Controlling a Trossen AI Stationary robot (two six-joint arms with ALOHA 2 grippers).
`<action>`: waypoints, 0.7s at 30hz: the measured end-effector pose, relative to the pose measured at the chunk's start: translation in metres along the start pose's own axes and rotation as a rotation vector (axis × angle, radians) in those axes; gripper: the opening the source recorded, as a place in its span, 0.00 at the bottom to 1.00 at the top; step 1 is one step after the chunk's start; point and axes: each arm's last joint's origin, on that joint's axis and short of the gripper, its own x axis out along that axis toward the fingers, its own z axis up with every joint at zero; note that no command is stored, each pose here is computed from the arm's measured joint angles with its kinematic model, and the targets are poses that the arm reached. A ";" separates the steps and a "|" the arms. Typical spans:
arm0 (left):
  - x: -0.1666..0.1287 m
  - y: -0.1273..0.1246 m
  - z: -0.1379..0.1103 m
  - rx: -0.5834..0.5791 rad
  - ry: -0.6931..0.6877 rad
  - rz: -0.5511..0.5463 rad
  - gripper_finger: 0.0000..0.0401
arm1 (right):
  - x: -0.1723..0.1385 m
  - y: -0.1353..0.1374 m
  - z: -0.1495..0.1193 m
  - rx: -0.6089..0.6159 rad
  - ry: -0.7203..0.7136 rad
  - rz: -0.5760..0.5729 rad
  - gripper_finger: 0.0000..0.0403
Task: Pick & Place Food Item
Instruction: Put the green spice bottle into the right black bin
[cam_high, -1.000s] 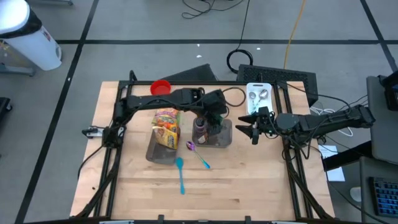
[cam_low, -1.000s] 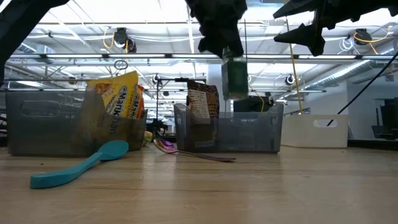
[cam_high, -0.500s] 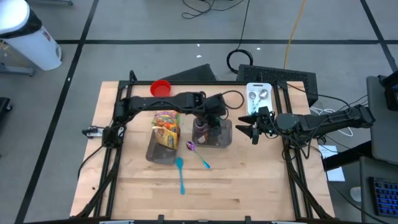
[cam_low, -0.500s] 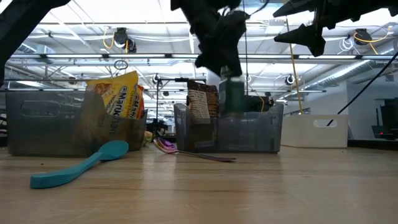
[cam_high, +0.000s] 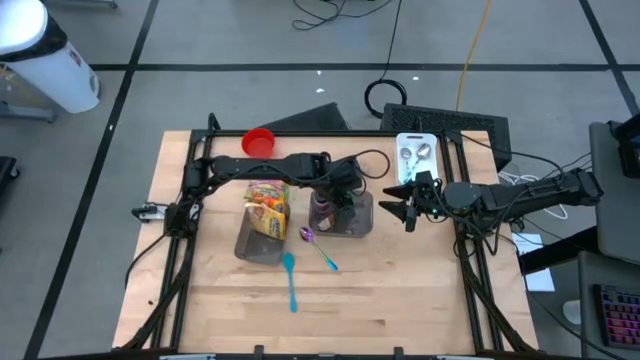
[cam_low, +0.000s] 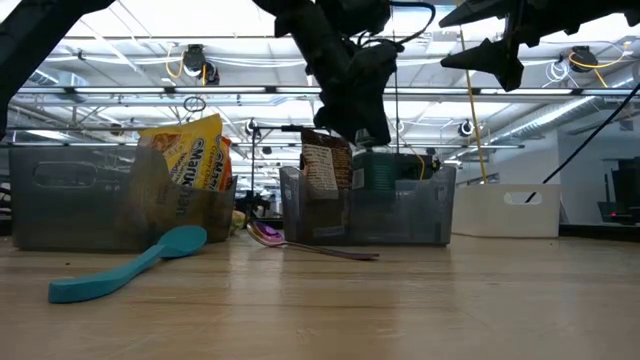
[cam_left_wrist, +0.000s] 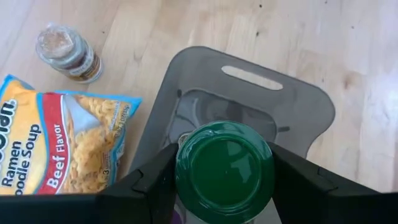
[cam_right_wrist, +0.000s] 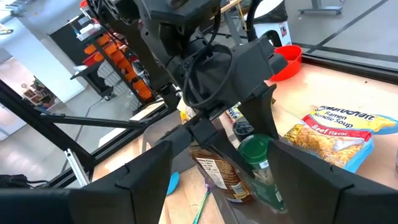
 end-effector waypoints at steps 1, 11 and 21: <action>0.000 0.000 0.000 0.008 0.001 0.004 0.53 | 0.000 0.000 0.000 0.003 0.000 0.000 0.63; -0.001 0.017 0.002 0.043 0.002 0.022 0.53 | 0.000 0.000 0.000 0.007 0.000 0.000 0.63; 0.008 0.020 0.000 0.107 0.023 -0.029 0.53 | 0.003 -0.006 -0.010 0.034 0.024 -0.020 0.63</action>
